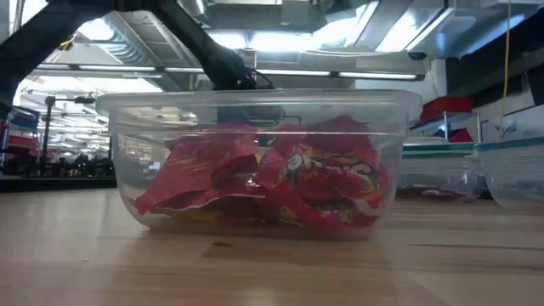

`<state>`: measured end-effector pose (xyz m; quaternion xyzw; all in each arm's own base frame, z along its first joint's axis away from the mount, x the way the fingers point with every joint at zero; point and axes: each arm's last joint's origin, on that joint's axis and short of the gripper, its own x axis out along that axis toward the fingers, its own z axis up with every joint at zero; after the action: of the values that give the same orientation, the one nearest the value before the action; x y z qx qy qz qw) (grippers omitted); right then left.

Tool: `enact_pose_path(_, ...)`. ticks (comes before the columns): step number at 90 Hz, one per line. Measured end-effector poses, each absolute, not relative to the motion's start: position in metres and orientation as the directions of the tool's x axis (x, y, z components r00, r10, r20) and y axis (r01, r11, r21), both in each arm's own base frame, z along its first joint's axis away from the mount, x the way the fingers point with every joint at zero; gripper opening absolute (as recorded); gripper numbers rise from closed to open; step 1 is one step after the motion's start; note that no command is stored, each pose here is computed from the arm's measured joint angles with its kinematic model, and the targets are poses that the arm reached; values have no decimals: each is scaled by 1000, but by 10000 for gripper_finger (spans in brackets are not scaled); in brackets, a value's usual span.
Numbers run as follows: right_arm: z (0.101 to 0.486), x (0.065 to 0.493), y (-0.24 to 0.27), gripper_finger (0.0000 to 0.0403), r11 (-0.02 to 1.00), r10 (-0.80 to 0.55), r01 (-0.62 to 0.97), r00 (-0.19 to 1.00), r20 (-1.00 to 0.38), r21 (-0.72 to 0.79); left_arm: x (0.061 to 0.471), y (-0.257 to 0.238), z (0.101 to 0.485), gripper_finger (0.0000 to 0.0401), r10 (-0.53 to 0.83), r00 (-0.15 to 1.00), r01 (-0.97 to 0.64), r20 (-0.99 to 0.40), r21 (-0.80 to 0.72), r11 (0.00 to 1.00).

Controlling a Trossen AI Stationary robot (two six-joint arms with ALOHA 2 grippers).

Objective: Sort candy
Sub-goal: Put the violet candy into the rectangular transparent food container

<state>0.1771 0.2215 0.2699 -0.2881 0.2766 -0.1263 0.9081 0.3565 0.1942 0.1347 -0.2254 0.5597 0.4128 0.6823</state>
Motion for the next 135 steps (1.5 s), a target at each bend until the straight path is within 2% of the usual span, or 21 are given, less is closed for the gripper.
enact_pose_path(8,270,177,221,172,802,-389,70,815,-430,-593,360,187,129,93,308,16,-797,-951,174,578)
enact_pose_path(22,270,177,221,172,803,-389,70,815,-430,-592,362,168,136,17,302,-18,-753,-953,212,624)
enact_pose_path(35,270,177,222,172,804,-388,72,815,-430,-590,368,137,162,6,316,-18,-695,-949,239,678)
enact_pose_path(49,270,177,222,172,806,-388,74,816,-429,-587,372,90,222,1,352,113,-647,-929,200,736)
enact_pose_path(64,270,177,222,172,810,-387,79,816,-429,-581,372,8,261,1,319,300,-549,-899,110,828)
enact_pose_path(72,270,177,222,172,810,-388,79,816,-429,-581,368,-38,275,1,273,403,-425,-873,86,901)
enact_pose_path(83,270,177,222,172,810,-388,79,816,-430,-581,362,-103,273,1,207,483,-236,-851,101,967)
enact_pose_path(95,270,177,222,172,812,-386,81,817,-429,-578,358,-154,265,1,155,556,-225,-816,32,974)
enact_pose_path(103,270,177,222,172,813,-386,83,818,-427,-577,357,-177,245,1,198,577,-240,-793,67,969)
enact_pose_path(115,271,178,222,172,806,-395,96,822,-410,-584,357,-196,219,1,247,551,-245,-797,128,961)
enact_pose_path(135,270,177,222,172,815,-382,75,815,-436,-574,369,-186,191,1,315,491,-386,-812,121,915)
